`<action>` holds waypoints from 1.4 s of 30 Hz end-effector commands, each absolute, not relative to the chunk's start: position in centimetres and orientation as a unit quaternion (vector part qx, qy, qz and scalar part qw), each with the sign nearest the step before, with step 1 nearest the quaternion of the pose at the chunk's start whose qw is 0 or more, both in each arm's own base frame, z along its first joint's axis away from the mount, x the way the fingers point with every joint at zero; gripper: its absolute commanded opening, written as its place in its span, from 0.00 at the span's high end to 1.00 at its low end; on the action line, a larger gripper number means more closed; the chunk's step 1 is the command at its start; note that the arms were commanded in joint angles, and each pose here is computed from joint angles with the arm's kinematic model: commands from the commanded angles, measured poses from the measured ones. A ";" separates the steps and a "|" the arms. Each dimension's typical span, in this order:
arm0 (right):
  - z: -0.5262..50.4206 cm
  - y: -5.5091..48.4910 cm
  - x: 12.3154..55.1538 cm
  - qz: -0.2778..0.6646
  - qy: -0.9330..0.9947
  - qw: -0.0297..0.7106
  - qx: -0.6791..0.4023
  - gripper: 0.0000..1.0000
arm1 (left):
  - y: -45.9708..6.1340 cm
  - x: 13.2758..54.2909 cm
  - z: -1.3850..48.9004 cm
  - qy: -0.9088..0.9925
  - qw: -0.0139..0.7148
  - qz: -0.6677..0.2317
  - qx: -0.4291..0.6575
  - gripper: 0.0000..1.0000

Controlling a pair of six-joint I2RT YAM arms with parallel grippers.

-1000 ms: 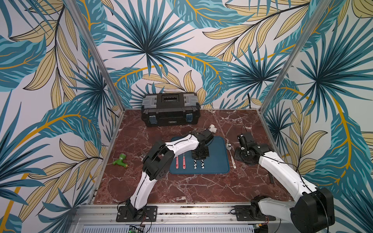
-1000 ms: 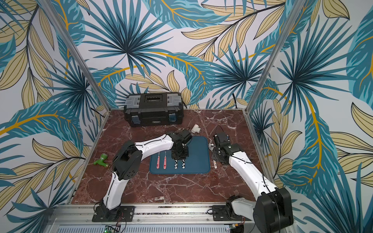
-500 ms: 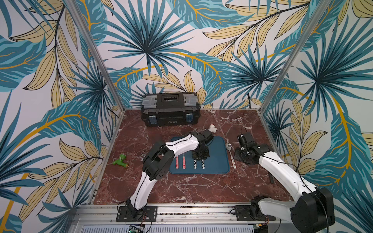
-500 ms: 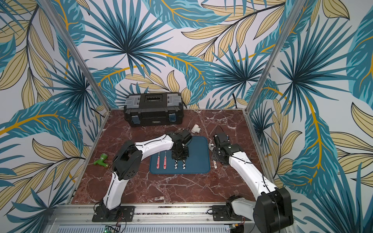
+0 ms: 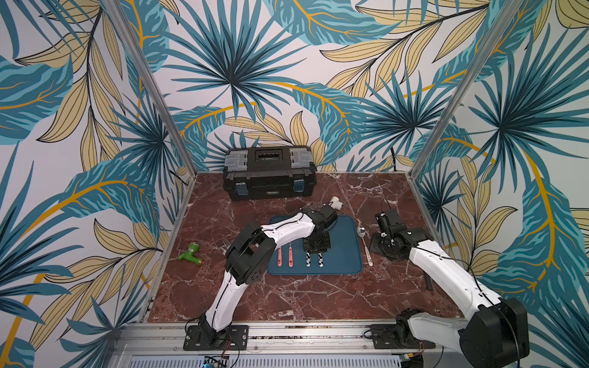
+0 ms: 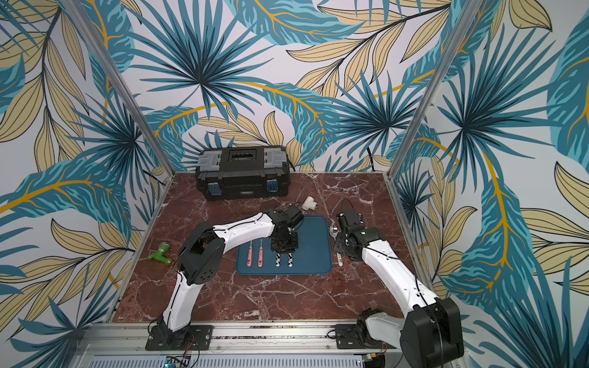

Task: Set the spoon and fork side by side
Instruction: Place the spoon on the tray.

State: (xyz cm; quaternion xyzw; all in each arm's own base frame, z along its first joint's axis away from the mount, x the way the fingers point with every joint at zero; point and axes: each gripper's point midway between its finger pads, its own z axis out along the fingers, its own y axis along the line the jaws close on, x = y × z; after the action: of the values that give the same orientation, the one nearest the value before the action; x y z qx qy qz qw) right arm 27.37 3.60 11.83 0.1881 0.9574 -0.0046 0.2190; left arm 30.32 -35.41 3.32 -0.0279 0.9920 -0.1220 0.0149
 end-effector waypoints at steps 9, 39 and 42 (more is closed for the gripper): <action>11.6 3.2 26.9 -0.009 0.956 0.219 0.195 0.56 | -36.6 30.9 6.2 0.988 0.045 -0.144 0.005 0.72; 11.4 3.4 27.1 -0.003 0.956 0.220 0.194 0.55 | -37.5 31.2 10.4 0.987 0.077 -0.139 0.032 0.71; 11.4 3.4 27.1 -0.004 0.957 0.219 0.193 0.55 | -38.3 30.6 9.8 0.986 0.067 -0.145 0.036 0.71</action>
State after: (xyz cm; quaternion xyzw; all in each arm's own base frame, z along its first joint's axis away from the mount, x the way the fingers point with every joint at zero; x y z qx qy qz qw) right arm 27.23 3.55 11.59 0.1895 0.9571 -0.0044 0.2192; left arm 30.93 -37.29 7.71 0.0222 0.9899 -0.1280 0.0565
